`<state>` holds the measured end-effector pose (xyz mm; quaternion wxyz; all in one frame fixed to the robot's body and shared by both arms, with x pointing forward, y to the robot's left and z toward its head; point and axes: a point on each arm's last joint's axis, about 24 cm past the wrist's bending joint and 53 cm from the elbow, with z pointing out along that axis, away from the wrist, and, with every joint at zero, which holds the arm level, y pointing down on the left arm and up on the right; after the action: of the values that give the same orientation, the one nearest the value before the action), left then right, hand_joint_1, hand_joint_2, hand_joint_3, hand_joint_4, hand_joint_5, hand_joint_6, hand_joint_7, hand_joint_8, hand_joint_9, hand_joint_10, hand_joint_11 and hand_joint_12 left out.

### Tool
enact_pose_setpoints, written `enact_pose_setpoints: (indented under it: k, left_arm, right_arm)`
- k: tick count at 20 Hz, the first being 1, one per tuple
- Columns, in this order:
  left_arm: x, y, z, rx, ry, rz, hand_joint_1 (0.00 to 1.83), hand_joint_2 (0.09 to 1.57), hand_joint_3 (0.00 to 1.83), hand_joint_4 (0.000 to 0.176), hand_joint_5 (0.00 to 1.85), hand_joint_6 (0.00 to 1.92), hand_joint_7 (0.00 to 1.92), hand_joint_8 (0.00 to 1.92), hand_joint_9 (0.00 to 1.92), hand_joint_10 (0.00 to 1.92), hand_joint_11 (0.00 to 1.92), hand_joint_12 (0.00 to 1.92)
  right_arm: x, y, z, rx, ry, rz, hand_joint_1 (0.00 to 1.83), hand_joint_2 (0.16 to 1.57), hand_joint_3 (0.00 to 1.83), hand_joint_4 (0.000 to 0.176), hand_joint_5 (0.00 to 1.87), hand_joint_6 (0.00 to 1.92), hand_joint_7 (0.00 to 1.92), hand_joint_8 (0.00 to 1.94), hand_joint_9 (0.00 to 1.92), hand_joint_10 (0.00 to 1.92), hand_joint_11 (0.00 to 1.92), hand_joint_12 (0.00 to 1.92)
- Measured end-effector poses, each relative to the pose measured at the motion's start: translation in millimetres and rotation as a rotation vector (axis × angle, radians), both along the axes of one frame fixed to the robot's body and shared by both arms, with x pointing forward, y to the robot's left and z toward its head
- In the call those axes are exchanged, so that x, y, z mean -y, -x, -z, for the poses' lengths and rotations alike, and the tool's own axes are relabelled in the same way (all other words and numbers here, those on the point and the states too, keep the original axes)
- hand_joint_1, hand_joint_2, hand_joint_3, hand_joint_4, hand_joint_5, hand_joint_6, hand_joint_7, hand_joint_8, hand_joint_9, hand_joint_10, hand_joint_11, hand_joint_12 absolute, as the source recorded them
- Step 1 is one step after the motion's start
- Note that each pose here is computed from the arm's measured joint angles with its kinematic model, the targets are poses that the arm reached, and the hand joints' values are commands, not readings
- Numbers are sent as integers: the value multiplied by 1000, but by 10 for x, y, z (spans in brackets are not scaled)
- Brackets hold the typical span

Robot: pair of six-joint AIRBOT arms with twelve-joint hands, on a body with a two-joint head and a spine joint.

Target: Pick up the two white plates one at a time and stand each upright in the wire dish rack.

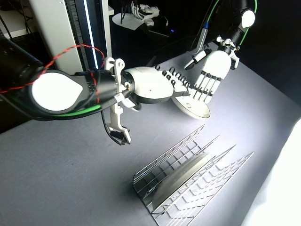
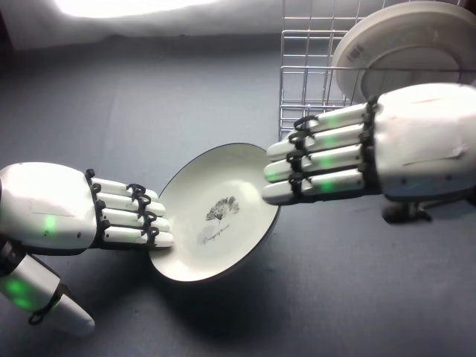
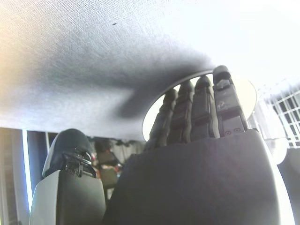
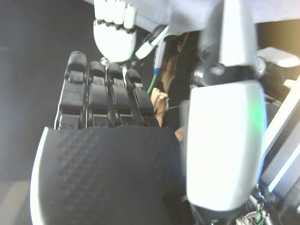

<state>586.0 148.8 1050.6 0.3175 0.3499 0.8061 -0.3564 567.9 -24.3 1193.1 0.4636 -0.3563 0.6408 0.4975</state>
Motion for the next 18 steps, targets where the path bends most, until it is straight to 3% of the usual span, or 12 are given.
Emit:
enact_pose_setpoints:
  k: [6, 10, 18]
  left_arm:
    - [1, -3, -4, 0, 2, -1, 0, 1098, 0, 0, 35, 10, 0, 0, 0, 0, 0, 0]
    - [1, -2, -4, 0, 2, -1, 0, 1100, 1, 0, 38, 9, 4, 2, 0, 0, 0, 0]
    - [3, -1, -6, -1, 3, -1, 0, 1106, 3, 0, 46, 8, 0, 0, 0, 0, 0, 0]
  right_arm:
    - [-404, -57, 250, -42, 28, 8, 1538, 1077, 10, 0, 0, 0, 0, 0, 0, 0, 0, 325]
    - [-582, -121, 389, -61, 49, 26, 1519, 1092, 8, 0, 0, 0, 0, 0, 0, 0, 0, 405]
    - [-893, -178, 596, -85, 70, 28, 1601, 1125, 3, 0, 9, 1, 0, 0, 0, 0, 0, 377]
